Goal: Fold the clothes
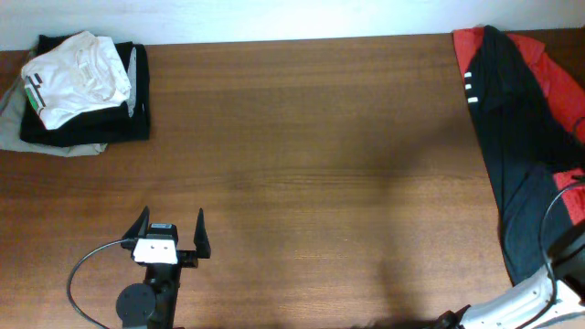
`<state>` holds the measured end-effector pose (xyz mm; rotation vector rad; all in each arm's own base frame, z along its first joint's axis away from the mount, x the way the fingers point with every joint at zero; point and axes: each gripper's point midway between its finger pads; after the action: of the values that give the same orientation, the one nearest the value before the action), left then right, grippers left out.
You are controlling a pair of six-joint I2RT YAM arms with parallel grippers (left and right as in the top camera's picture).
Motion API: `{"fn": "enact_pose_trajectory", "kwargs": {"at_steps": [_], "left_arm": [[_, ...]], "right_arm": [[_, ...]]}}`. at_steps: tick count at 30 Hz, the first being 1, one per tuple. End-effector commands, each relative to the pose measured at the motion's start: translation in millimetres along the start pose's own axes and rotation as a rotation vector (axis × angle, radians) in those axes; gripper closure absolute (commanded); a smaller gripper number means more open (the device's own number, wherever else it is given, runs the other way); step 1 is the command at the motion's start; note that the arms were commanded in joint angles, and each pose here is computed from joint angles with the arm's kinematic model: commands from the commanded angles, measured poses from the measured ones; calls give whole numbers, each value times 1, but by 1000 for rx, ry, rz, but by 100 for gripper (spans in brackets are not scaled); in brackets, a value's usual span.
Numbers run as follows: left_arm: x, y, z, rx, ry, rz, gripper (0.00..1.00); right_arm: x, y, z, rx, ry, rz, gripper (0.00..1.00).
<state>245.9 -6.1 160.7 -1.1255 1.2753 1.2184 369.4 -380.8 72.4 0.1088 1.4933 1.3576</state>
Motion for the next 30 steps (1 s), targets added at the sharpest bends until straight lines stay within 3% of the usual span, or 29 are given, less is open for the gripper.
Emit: {"fn": "enact_pose_trajectory", "kwargs": {"at_steps": [1,3,7,9,15,22,25,30], "left_arm": [[2,0,2,-8,-8,3,1],[2,0,2,-9,-8,3,1],[2,0,2,-9,-8,3,1],[2,0,2,-8,-8,3,1],[2,0,2,-9,-8,3,1],[2,0,2,-9,-8,3,1],[2,0,2,-8,-8,3,1],[2,0,2,-9,-8,3,1]], "right_arm": [[-39,47,49,-179,-12,-100,96],[-43,59,74,-248,14,-112,96],[-30,100,184,-489,144,-103,96],[-2,121,251,-642,220,-54,96],[108,171,396,-897,419,119,96],[254,260,491,-1127,665,295,96],[326,311,515,-1229,789,366,96],[398,364,528,-1267,869,400,96]]}}
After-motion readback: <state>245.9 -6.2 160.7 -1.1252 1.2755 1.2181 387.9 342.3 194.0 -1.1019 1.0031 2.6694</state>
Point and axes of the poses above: each gripper's point midway between its finger pads, its own y axis back along the fingers, its own z axis along the line the jaws close on, x = y × z, and after that the axes turned 2 degrees about y, right-handed
